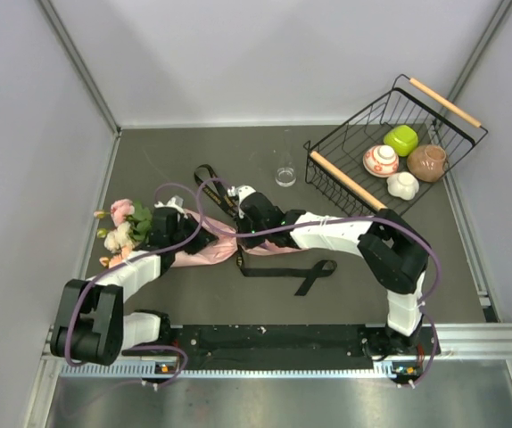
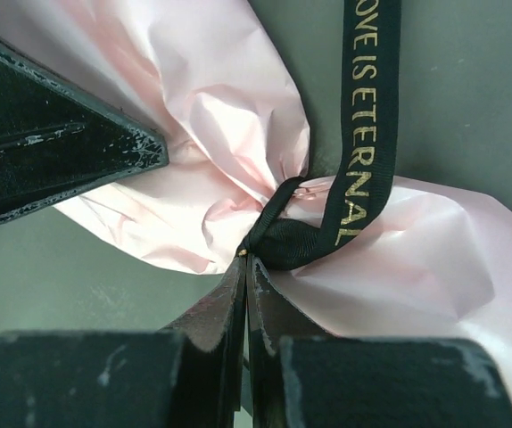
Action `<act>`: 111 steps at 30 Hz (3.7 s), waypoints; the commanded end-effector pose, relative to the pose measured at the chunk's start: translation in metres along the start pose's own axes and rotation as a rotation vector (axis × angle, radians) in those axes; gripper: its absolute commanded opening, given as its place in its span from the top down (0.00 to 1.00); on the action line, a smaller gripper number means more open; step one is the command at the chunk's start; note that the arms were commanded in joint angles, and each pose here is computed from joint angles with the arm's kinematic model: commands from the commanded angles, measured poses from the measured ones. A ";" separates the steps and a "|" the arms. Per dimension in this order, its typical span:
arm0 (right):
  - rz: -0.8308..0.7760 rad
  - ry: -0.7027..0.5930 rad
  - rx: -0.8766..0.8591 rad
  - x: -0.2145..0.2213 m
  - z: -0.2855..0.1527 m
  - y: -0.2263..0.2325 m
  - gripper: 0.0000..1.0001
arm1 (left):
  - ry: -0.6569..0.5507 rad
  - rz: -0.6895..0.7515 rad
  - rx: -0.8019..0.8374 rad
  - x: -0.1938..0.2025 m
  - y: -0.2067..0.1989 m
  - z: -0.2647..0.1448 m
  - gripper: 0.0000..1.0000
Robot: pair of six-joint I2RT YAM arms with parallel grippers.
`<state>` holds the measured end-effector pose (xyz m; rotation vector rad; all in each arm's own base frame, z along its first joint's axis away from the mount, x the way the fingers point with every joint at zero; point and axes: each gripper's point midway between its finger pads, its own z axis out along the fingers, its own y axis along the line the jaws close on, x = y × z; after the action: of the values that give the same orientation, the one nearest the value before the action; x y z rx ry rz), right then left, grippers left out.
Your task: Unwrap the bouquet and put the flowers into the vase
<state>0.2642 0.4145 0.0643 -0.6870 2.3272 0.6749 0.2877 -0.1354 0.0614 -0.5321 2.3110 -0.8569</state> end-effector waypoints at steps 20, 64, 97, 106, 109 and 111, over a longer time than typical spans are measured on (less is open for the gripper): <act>0.022 -0.168 -0.066 -0.029 -0.049 0.016 1.00 | -0.032 -0.034 -0.077 0.001 0.047 -0.003 0.89; -0.164 -0.720 -0.046 -0.164 -0.292 0.033 1.00 | -0.023 -0.044 -0.093 -0.001 0.052 0.000 0.90; -0.181 -1.246 0.525 -0.154 -0.620 -0.077 1.00 | -0.017 -0.045 -0.098 0.000 0.053 -0.001 0.90; -0.103 -1.275 0.708 -0.110 -0.685 -0.120 1.00 | -0.014 -0.046 -0.098 0.000 0.053 -0.001 0.90; -0.080 -1.275 0.771 -0.098 -0.702 -0.132 1.00 | -0.016 -0.047 -0.099 0.000 0.053 -0.001 0.90; -0.059 -1.271 0.801 -0.090 -0.709 -0.139 1.00 | -0.014 -0.048 -0.100 0.000 0.053 0.000 0.90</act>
<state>0.1289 -0.0609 0.5745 0.0474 1.1358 0.1190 0.2841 -0.1093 0.0386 -0.6155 2.3031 -0.8457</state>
